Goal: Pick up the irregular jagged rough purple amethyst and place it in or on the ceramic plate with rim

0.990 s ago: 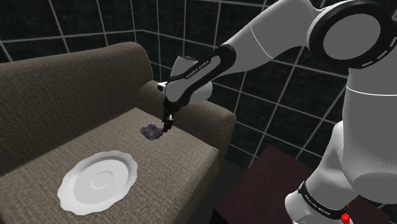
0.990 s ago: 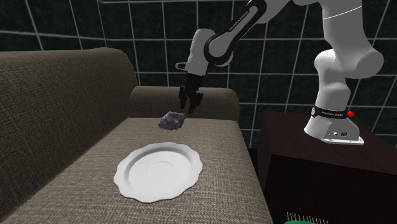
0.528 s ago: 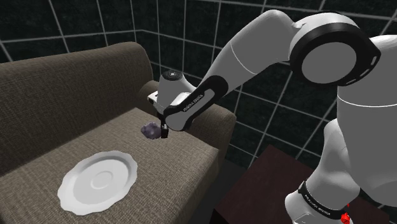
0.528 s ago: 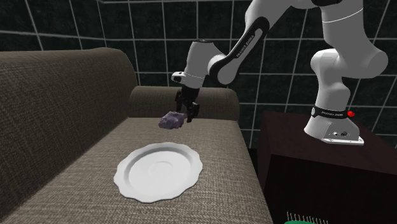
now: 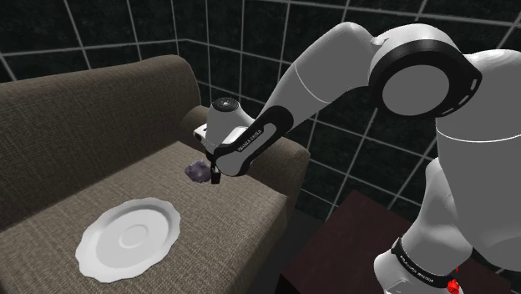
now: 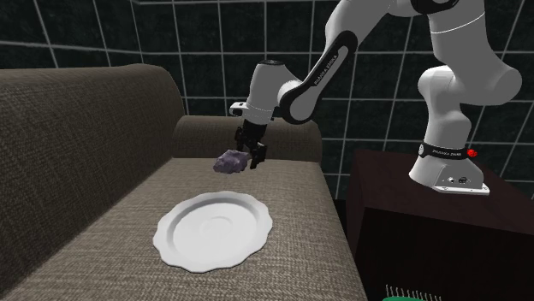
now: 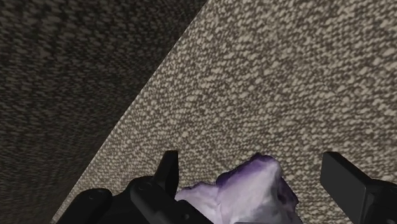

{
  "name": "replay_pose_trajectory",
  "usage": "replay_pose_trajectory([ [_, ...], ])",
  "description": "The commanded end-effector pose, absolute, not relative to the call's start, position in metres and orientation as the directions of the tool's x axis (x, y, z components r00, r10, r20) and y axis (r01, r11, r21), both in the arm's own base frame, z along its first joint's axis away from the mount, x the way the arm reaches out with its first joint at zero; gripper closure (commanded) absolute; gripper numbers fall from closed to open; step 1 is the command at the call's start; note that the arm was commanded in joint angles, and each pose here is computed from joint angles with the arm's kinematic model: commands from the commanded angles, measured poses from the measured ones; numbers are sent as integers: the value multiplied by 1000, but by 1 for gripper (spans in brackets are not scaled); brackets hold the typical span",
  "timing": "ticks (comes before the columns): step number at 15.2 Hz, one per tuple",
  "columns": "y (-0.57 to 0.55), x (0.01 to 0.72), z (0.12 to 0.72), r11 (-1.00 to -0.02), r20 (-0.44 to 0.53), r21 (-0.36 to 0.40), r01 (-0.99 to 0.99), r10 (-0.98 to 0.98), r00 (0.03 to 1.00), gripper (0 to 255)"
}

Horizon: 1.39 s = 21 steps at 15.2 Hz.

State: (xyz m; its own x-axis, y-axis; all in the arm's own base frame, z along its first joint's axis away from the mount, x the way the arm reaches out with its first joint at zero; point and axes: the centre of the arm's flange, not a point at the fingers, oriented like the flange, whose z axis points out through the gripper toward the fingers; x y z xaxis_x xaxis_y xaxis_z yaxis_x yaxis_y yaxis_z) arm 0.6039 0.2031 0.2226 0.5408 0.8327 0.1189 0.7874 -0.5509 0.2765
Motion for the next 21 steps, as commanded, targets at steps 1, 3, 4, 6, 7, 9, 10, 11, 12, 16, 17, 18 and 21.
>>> replay_pose_trajectory([
  [1, 203, 604, 223, -551, 119, 277, 787, 833, 541, 0],
  [3, 203, 604, 223, -551, 119, 277, 787, 833, 541, 255],
  [4, 203, 604, 223, -551, 119, 277, 787, 833, 541, 255],
  [6, 203, 604, 223, -551, 119, 277, 787, 833, 541, 255],
  [7, 203, 604, 223, -551, 119, 277, 787, 833, 541, 255],
  [9, 203, 604, 223, -551, 119, 277, 787, 833, 541, 255],
  [10, 203, 604, 223, -551, 119, 277, 787, 833, 541, 255],
  [11, 203, 604, 223, -551, 119, 277, 787, 833, 541, 255],
  [12, 203, 604, 223, -551, 119, 277, 787, 833, 541, 255],
  [16, 203, 604, 244, -551, 119, 277, 787, 833, 541, 255],
  [17, 203, 604, 249, -551, 119, 277, 787, 833, 541, 255],
  [18, 203, 604, 254, -551, 119, 277, 787, 833, 541, 255],
  [21, 203, 604, 270, -551, 119, 277, 787, 833, 541, 255],
])
